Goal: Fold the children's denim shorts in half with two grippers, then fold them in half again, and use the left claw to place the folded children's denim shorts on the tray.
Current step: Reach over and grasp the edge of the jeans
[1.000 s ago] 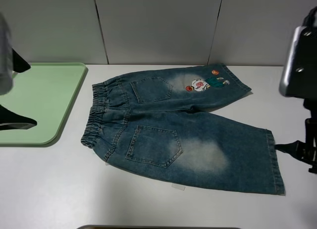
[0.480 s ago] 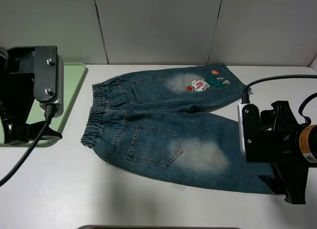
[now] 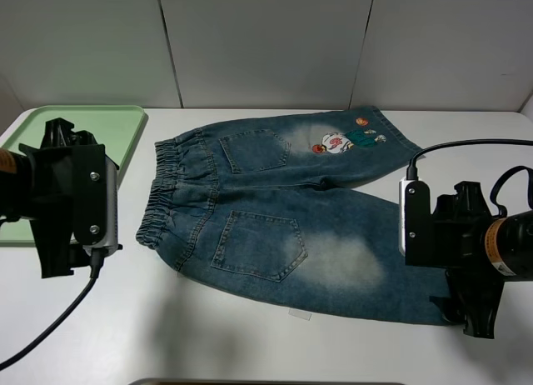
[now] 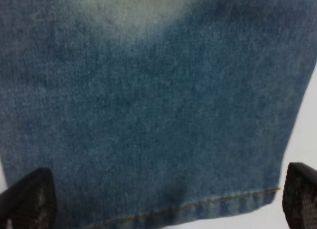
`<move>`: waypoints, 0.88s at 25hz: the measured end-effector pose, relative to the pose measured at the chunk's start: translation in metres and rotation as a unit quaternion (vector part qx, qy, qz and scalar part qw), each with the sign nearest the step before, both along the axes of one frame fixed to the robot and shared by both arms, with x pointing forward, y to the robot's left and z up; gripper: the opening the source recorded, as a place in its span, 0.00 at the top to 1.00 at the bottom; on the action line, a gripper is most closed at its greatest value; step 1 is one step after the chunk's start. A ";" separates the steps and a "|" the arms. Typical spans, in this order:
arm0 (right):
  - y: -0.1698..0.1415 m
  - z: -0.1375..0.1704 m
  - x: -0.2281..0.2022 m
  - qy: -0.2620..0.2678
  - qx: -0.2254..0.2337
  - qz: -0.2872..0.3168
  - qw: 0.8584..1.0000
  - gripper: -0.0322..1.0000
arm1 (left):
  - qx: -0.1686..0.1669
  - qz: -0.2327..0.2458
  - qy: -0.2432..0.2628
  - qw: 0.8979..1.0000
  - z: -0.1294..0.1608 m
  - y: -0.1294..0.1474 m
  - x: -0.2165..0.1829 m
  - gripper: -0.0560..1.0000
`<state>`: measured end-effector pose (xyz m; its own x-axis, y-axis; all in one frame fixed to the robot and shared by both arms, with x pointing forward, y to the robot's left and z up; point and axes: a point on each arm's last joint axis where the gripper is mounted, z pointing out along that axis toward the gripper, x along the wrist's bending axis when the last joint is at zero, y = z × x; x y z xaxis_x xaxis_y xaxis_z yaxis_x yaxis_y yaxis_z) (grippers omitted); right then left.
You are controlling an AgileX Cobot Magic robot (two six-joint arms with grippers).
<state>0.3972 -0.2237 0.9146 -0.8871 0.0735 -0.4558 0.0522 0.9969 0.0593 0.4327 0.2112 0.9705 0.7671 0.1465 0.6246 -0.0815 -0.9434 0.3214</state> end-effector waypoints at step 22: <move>0.005 -0.032 0.001 0.064 -0.001 0.005 0.998 0.30 | -0.027 -0.003 -0.068 0.997 -0.022 -0.010 0.021 0.05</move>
<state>0.3982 -0.2190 0.8828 -0.9389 0.0641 -0.3380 0.0497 0.9975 0.0511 0.4535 0.2012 0.9485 0.6768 0.1779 0.7144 -0.1332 -0.9248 0.3564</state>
